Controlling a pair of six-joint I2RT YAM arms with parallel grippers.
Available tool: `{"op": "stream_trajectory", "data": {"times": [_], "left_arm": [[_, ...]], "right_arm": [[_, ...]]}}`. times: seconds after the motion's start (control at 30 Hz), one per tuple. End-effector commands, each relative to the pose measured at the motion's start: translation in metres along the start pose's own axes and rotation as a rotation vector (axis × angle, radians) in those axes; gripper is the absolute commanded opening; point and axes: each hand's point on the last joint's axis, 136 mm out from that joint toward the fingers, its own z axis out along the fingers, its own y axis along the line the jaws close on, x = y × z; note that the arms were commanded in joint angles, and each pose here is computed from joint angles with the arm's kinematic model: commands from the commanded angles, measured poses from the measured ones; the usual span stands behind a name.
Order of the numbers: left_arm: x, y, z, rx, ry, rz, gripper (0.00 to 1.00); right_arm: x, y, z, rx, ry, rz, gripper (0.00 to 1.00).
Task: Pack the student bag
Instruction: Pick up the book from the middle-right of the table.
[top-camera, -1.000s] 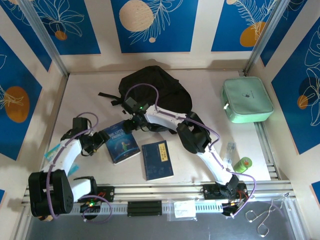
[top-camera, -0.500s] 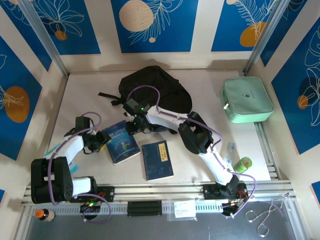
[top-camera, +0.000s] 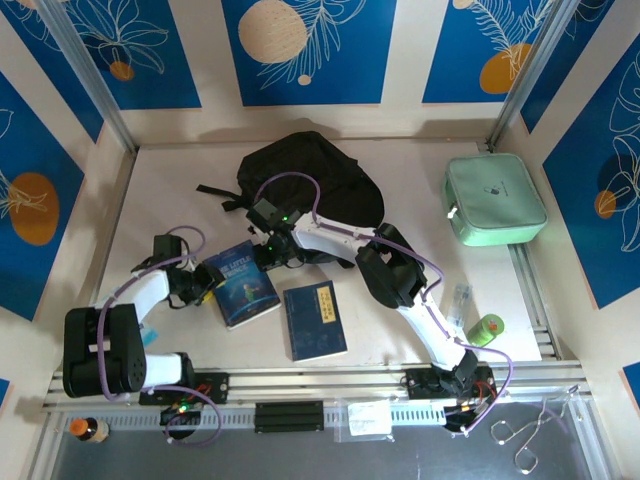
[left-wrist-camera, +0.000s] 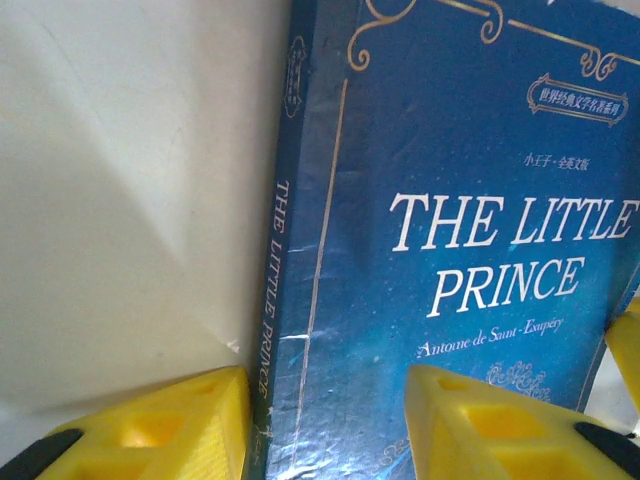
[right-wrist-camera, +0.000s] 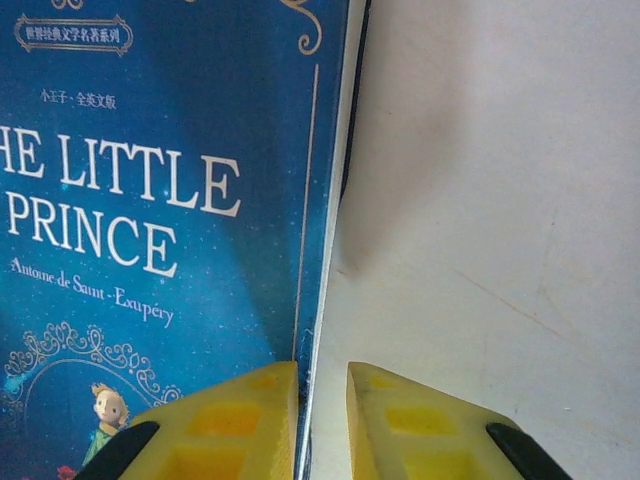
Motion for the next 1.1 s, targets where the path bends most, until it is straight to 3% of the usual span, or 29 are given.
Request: {"op": "stream_trajectory", "data": {"times": [0.0,0.17,0.47,0.83,1.07], "left_arm": [[0.01,-0.017,0.004,0.089,0.06,0.04,0.44],[0.013,-0.042,-0.006,0.21,0.086,0.063,0.49],[0.015,-0.084,-0.053,0.385,0.009,0.188,0.44],[0.014,-0.09,-0.034,0.415,0.052,0.154,0.37],[0.007,-0.087,-0.021,0.365,0.06,0.135,0.33]], "right_arm": [[0.019,-0.006,0.012,0.003,0.071,0.026,0.19],[0.021,-0.009,0.013,0.01,0.084,0.036,0.18],[0.023,-0.018,0.015,0.028,0.1,0.087,0.14],[0.025,-0.02,0.021,0.004,0.119,0.109,0.13],[0.024,-0.021,0.02,-0.012,0.114,0.116,0.13]]}}
